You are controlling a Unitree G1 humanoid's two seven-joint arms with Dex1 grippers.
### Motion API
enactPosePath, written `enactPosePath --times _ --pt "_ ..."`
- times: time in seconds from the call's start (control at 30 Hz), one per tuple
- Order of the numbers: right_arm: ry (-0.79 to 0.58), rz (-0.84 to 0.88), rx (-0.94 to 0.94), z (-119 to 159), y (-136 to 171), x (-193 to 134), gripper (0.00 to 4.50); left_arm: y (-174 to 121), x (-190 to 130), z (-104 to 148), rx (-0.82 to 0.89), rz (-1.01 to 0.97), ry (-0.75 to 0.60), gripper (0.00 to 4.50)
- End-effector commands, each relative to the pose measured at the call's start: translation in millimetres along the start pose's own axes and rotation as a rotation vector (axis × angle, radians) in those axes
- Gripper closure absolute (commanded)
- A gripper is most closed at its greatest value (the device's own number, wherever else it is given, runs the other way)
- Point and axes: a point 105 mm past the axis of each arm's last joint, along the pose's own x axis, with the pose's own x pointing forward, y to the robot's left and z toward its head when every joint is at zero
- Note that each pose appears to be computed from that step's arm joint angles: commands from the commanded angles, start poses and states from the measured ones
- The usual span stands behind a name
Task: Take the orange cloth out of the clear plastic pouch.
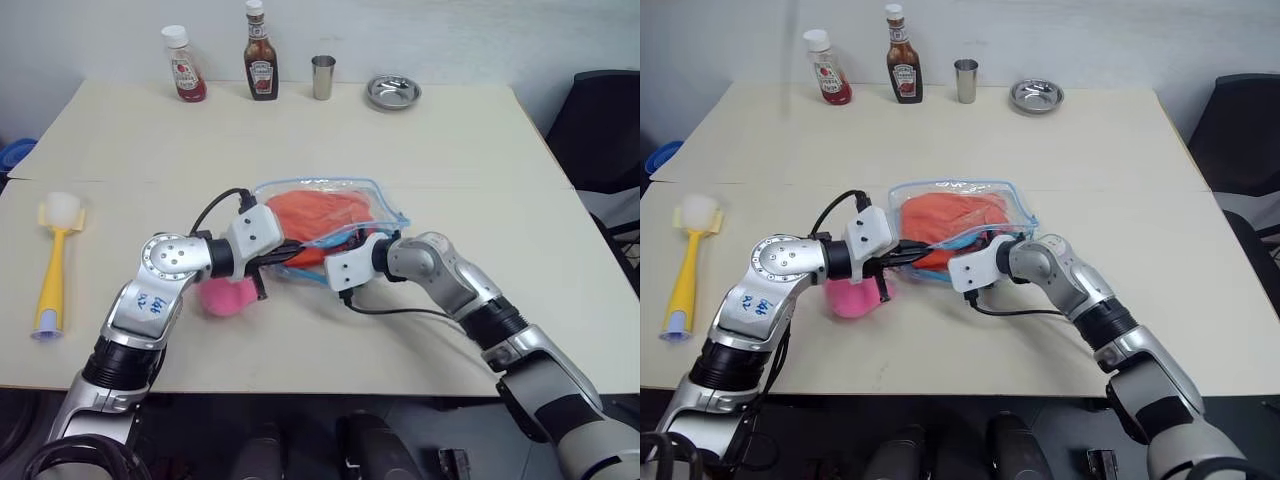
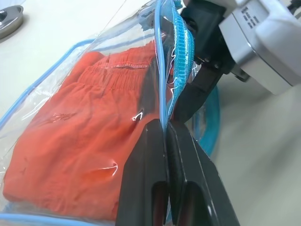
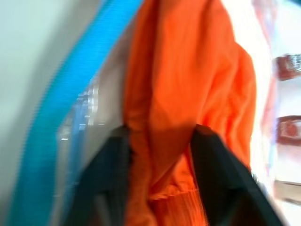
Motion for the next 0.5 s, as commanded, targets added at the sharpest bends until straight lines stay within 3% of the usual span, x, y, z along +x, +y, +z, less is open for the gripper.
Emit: enactPosePath --times 0.03,0.1,0.23,0.5 --pt "0.006 0.11 0.031 -3.9 26.7 0.4 4.0 3.9 -2.4 8.8 0.033 0.018 -0.028 4.5" --pt "0.005 0.125 0.035 -3.8 30.7 -1.3 4.44 4.5 -2.3 7.2 0.03 0.022 -0.026 4.5" --pt "-0.029 0.109 0.051 2.7 30.4 -6.7 4.44 7.8 -1.0 3.3 0.023 0.042 -0.016 4.5" --pt "-0.34 0.365 -0.089 45.4 52.8 -66.5 4.44 20.5 3.0 -8.9 0.089 0.12 0.069 4.5"
